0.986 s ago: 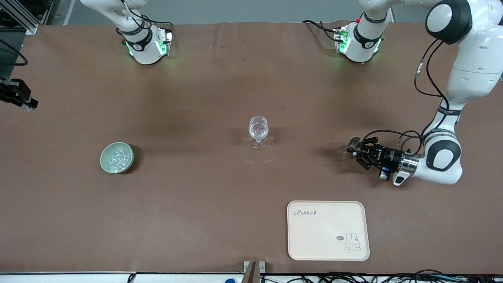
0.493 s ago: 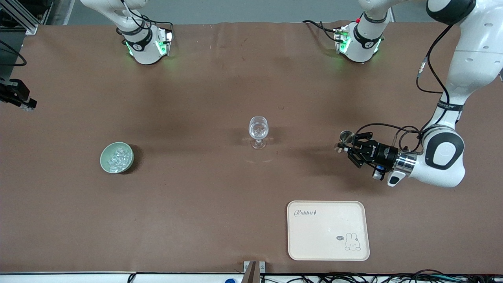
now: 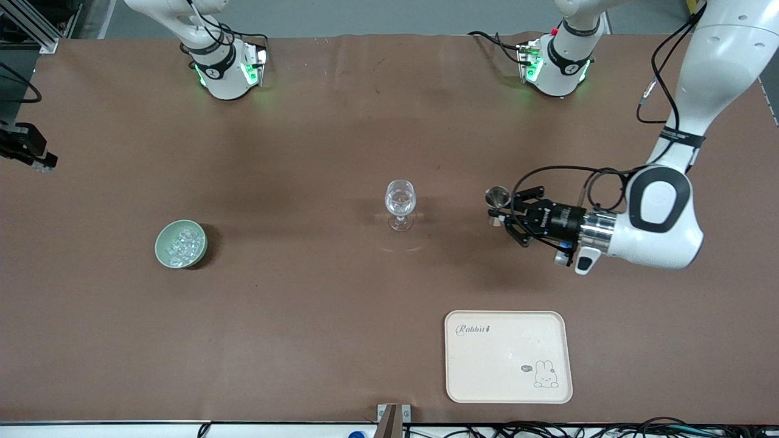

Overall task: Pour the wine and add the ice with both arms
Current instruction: 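Carry the metal jigger with the left gripper over the wine glass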

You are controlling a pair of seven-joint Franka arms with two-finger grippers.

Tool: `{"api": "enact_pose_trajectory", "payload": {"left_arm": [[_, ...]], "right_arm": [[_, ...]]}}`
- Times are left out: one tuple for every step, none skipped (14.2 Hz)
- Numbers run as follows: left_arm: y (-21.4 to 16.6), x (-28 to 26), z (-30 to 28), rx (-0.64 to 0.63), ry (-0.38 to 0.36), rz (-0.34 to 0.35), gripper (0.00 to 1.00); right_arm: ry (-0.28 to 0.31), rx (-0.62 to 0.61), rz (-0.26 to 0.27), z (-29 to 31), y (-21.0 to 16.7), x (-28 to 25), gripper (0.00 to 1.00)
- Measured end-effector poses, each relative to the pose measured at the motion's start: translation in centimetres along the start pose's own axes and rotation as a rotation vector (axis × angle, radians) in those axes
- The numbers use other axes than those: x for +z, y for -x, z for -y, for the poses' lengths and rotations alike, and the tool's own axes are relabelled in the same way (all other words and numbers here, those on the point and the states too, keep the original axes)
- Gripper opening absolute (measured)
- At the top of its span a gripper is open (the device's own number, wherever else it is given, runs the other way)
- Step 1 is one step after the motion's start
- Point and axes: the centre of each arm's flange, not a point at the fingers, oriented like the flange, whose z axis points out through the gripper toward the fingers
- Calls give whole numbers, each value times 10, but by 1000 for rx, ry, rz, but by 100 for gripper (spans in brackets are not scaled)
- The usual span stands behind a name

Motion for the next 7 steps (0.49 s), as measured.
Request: {"api": "enact_pose_trajectory", "payload": {"left_arm": [[7, 12, 0, -7, 6, -13, 21], [13, 23, 0, -17, 10, -26, 21], [19, 33, 0, -27, 13, -41, 21], [28, 43, -2, -39, 14, -57, 21], [38, 53, -3, -51, 18, -75, 21], [48, 63, -4, -59, 24, -94, 21], [56, 72, -5, -65, 28, -113, 21]], "right_arm": [[0, 0, 0, 0, 0, 0, 25], [0, 0, 0, 0, 0, 0, 25], [0, 0, 0, 0, 0, 0, 25], [0, 0, 0, 0, 0, 0, 25], [0, 0, 0, 0, 0, 0, 25], [0, 0, 0, 0, 0, 0, 25], [0, -1, 0, 0, 0, 0, 25]]}}
